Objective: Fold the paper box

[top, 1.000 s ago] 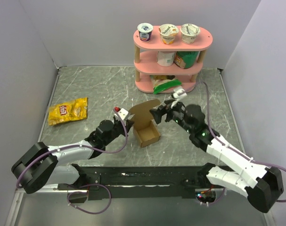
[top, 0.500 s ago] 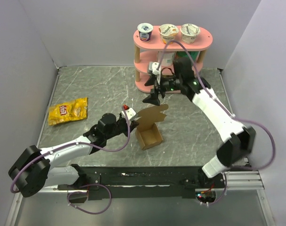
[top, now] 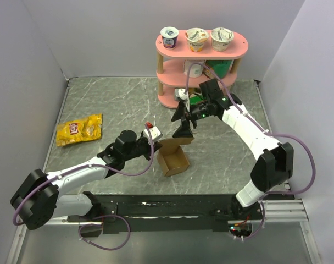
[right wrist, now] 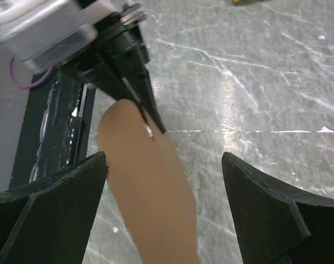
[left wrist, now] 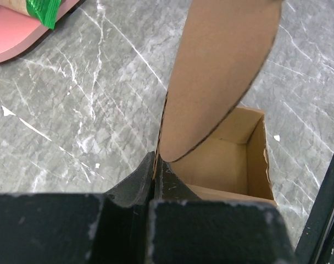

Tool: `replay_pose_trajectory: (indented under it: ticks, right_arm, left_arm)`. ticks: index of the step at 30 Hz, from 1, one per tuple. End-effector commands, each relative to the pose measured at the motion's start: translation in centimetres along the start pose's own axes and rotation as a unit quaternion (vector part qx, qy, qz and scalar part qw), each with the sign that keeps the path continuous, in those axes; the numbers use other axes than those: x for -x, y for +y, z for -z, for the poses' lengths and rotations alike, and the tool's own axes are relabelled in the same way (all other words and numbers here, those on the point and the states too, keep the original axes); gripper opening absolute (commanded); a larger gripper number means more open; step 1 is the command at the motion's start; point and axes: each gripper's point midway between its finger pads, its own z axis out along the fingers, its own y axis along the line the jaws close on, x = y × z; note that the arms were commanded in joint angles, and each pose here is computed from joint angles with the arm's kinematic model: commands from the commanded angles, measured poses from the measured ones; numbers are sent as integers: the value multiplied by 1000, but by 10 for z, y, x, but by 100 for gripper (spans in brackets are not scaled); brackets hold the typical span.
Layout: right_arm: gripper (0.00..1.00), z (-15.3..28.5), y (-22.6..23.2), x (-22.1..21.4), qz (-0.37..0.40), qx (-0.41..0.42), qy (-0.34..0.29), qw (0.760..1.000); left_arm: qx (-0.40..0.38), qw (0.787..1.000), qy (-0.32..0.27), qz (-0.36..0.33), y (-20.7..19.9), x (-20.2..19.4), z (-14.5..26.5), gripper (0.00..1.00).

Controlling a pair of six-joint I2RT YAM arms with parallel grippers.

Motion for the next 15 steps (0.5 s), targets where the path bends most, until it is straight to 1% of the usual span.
replay_pose_trajectory:
  ticks: [1,4,6,11,15]
  right_arm:
    - [92,18,5,24,32,-15,-51,998]
    - [93,25,7,31,40,-8,-69,997]
    - [95,26,10,31,39,-2,-69,997]
    - [95,16,-3,16,21,3,-57,998]
    - [92,10,-5,4,2,8,-38,999]
  left_arm:
    - [-16,1000,-18,-14,-1,19,-3,1]
    - [-20,1000,-15,-11,-3,18,-3,1]
    - [-17,1000,-14,-13,-2,17,-3,1]
    - [-20,1000,-17,-13,-3,23,0,1]
    - [-19,1000,-15,-10,-3,23,0,1]
